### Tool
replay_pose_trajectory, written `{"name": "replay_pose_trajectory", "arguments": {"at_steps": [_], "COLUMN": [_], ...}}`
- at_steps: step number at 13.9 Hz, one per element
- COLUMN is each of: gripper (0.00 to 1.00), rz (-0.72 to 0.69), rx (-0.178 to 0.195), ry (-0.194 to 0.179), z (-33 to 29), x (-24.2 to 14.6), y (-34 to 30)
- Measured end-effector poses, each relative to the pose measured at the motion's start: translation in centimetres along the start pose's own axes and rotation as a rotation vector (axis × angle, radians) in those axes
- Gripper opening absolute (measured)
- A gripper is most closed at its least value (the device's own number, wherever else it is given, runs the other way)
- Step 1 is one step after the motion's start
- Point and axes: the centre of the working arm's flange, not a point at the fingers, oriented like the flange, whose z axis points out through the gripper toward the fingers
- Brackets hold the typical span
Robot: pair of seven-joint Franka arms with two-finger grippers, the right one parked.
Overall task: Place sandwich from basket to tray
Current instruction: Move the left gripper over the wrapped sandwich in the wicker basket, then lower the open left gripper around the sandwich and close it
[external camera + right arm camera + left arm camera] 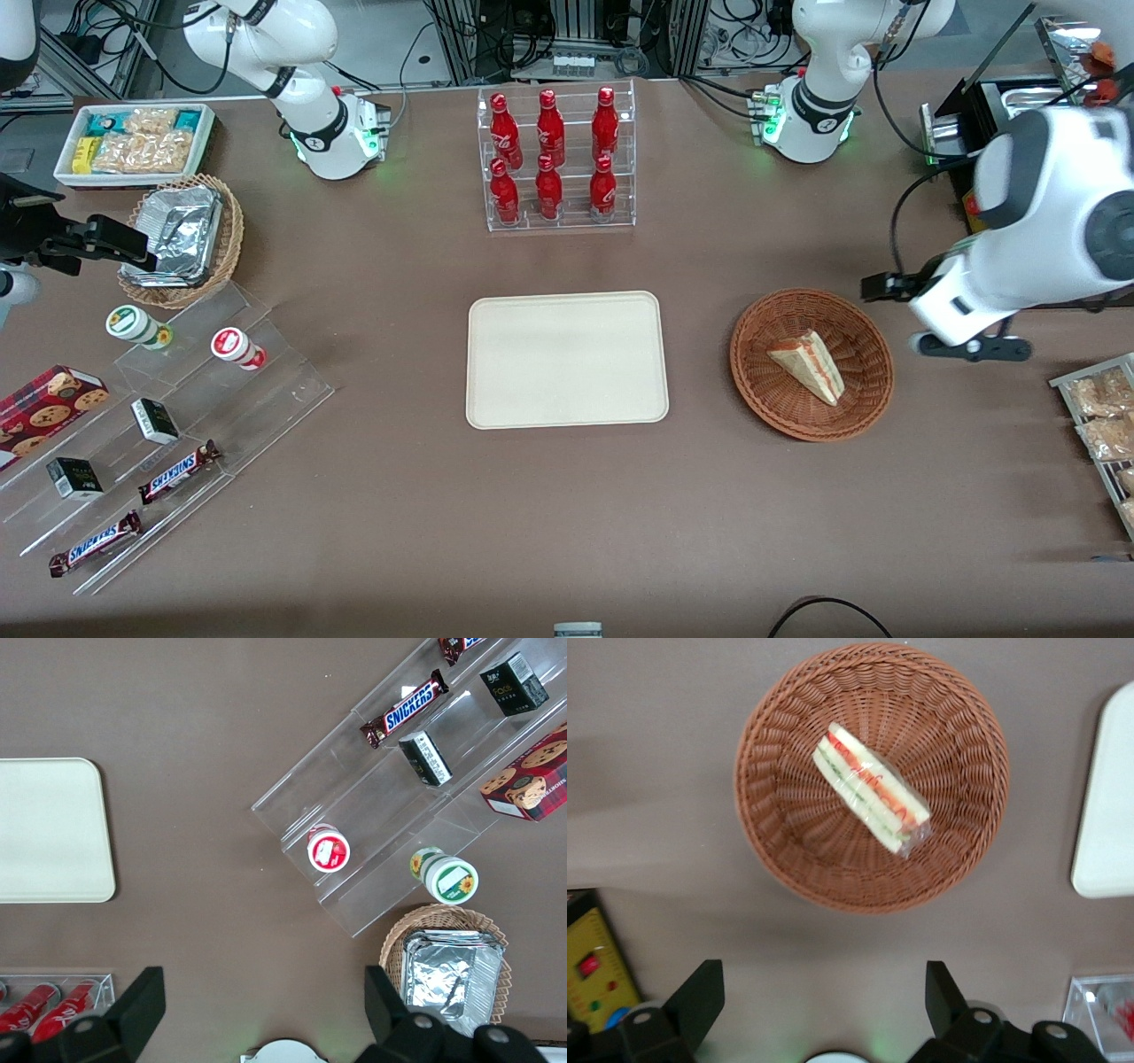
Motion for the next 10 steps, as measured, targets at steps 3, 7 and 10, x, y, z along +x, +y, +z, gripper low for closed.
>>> {"name": "replay_pose_trajectory", "arguments": {"at_steps": [3,7,10], "gripper": [1.0,1.0,1.0], "rz": [-0.088,-0.324,-0.495], "rx": [0.004,-0.012,-0.043], "ry": [0.03,0.094,0.149], "z": [3.5,6.3,8.6], "x": [0.3,0.6,0.6], "y": [2.0,4.0,4.4]}}
